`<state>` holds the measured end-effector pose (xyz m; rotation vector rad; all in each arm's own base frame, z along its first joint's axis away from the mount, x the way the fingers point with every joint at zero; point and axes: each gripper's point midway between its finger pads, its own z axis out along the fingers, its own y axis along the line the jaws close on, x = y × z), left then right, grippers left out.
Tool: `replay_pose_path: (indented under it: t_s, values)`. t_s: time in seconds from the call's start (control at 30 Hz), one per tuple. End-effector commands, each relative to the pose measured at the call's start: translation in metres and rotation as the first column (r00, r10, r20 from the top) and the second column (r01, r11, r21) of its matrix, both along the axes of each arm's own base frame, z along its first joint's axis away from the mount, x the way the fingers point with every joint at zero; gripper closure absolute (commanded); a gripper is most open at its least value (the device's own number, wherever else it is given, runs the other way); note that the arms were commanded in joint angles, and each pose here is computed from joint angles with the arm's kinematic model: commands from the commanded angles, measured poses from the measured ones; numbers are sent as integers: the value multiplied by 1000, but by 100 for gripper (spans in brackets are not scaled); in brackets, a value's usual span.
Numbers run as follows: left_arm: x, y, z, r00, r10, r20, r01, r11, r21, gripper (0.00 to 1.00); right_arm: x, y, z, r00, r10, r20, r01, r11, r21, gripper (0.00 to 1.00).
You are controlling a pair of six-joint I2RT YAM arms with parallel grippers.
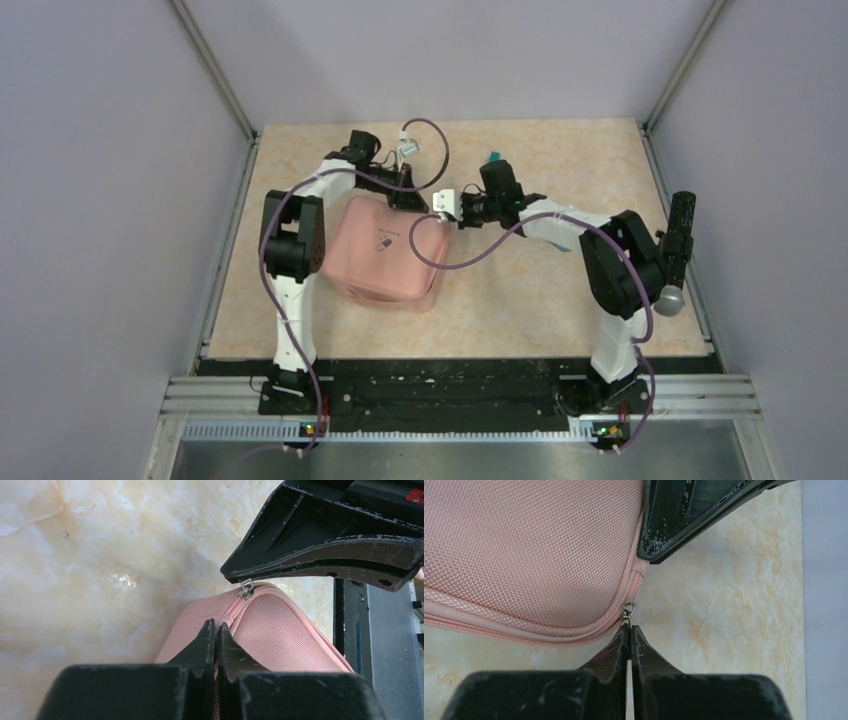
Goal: Organize the medicine kit
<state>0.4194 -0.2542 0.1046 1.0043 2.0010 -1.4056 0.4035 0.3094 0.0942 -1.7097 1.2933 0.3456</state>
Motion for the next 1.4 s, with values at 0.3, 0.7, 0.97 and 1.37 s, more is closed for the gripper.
replay_pose_path:
  t_s: [0.3, 0.7, 0.97, 1.37]
  values:
    - [19, 24, 3, 995, 100, -29, -99, 995, 21, 100, -28, -31, 26, 1000, -23, -8, 22, 996, -82, 100]
    - [23, 27, 20, 989, 142, -43, -143, 990, -14, 100, -67, -39, 22, 994, 79, -79, -88, 989, -116, 100]
    - [44, 45, 21, 977, 214, -15, -214, 977, 6, 100, -87, -43, 23, 979, 22, -202, -42, 995, -94, 100]
    - [56, 61, 59, 923, 384, 19, -385, 921, 56, 57, -80, -35, 20, 879, -244, -410, 282, 959, 36, 100]
